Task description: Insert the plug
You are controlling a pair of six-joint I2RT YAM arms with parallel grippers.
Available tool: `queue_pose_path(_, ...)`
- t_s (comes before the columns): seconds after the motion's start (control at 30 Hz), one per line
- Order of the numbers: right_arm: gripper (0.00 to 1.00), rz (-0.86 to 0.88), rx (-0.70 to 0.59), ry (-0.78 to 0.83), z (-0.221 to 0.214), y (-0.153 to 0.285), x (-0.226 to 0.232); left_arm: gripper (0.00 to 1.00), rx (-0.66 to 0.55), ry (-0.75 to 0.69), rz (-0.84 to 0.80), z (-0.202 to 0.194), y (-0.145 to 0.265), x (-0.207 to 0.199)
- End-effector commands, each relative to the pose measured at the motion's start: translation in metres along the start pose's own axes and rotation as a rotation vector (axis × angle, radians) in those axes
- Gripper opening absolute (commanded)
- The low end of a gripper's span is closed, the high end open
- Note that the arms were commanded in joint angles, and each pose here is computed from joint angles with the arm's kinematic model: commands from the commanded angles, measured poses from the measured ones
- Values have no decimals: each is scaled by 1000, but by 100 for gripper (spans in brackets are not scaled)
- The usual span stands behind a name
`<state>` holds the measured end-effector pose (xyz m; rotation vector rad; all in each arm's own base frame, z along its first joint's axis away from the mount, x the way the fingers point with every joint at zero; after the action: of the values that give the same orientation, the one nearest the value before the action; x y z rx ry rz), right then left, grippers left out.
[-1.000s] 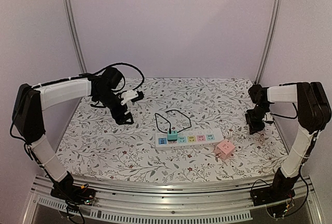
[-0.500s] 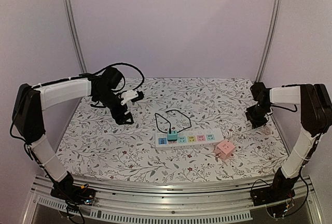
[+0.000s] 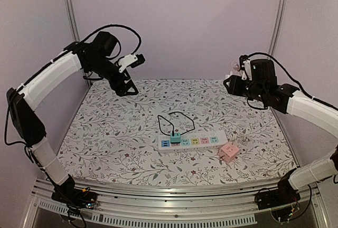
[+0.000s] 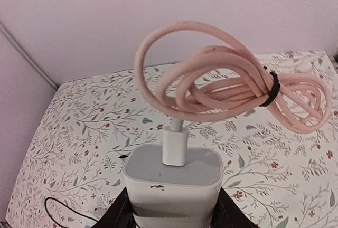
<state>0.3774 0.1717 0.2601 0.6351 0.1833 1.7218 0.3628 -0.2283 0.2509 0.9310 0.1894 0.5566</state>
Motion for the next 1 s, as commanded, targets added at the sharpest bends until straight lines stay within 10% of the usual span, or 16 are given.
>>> queue_pose_path(0.0, 0, 348, -215, 431, 17, 38, 95, 99, -70, 88, -102, 32, 57, -23)
queue_pose_path(0.33, 0, 640, -365, 821, -32, 61, 223, 99, -174, -49, -77, 100, 94, -113)
queue_pose_path(0.67, 0, 591, -480, 662, -20, 60, 259, 98, -245, 97, -62, 131, 67, -121)
queue_pose_path(0.97, 0, 630, -467, 572, -23, 53, 268, 56, -230, 80, -4, 134, 39, -110)
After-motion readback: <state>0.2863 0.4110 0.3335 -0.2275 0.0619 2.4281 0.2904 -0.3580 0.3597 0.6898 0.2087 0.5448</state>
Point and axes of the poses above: each gripper's point midway between its finger pads, its own y axis back along the fingers, its own x axis along the line the jaws close on, z = x × y, the point moved 1 cm from there along y, back along the fingers, and after that the axes turned 4 degrees about y, right-handed, at the moved point
